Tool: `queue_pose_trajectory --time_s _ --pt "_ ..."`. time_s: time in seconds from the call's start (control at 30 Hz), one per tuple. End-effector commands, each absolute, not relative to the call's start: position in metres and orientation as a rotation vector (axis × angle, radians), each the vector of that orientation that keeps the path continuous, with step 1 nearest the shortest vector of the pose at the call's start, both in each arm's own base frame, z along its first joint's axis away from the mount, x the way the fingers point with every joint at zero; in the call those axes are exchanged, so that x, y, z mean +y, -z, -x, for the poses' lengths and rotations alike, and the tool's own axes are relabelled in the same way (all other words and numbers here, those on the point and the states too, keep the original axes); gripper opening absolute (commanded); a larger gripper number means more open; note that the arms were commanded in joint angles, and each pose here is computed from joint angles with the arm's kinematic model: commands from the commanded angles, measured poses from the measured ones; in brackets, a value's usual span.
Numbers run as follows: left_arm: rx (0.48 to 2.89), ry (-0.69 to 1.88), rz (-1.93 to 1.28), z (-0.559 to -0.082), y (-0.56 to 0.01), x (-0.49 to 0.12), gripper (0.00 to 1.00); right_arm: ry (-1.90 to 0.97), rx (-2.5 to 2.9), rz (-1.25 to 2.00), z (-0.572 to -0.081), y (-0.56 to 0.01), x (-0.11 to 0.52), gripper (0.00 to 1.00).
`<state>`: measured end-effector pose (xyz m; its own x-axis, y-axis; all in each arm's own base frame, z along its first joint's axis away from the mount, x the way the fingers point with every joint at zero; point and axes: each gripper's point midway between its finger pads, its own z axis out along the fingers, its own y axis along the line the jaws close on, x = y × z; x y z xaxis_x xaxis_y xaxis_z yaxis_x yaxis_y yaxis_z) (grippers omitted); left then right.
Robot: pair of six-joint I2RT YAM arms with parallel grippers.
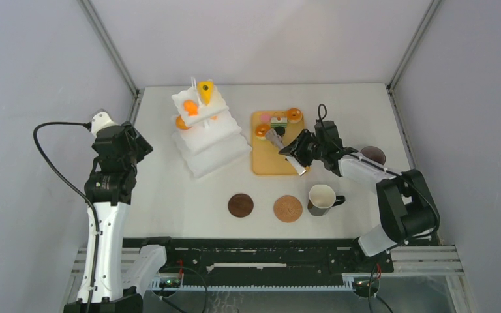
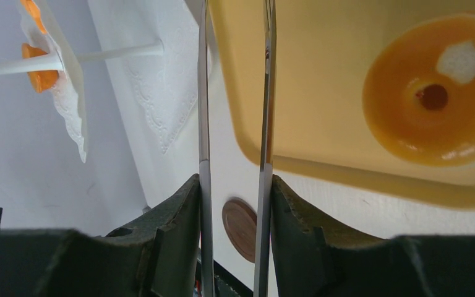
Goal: Serve the afternoon tea
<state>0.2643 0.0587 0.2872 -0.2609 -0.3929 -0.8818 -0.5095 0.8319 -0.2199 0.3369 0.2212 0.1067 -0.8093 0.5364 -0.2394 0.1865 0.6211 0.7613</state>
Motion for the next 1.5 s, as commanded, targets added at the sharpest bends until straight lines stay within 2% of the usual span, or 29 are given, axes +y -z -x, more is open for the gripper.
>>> queue_pose_trajectory --time_s 0.0,0.43,0.5,0.7,0.73,0.93,1.17,1.47 --pt "1.839 -0.135 0.677 -0.268 -0.299 0.063 0.68 -1.234 2.246 -0.531 -0.367 -0.144 0.240 0.48" --pt "1.842 -0.134 0.680 -0.268 -0.298 0.062 0.68 -1.289 2.240 -0.606 -0.385 -0.130 0.249 0.48" --pt "1.842 -0.132 0.679 -0.268 -0.298 0.062 0.68 -1.276 2.241 -0.622 -0.386 -0.128 0.246 0.40" --pt "1.841 -0.129 0.679 -0.269 -0.299 0.062 0.68 -1.249 2.224 -0.634 -0.383 -0.136 0.235 0.02" --pt "1.842 -0.127 0.677 -0.269 -0.299 0.062 0.68 -1.246 2.219 -0.630 -0.382 -0.139 0.233 0.00" --pt "1.839 -0.121 0.676 -0.270 -0.300 0.061 0.68 -1.235 2.220 -0.540 -0.358 -0.164 0.222 0.00" --pt "1.834 -0.113 0.679 -0.270 -0.302 0.060 0.68 -1.218 2.251 -0.286 -0.302 -0.201 0.213 0.00" --pt "1.833 -0.070 0.673 -0.275 -0.301 0.054 0.68 -1.358 2.214 0.058 -0.250 -0.250 0.250 0.00"
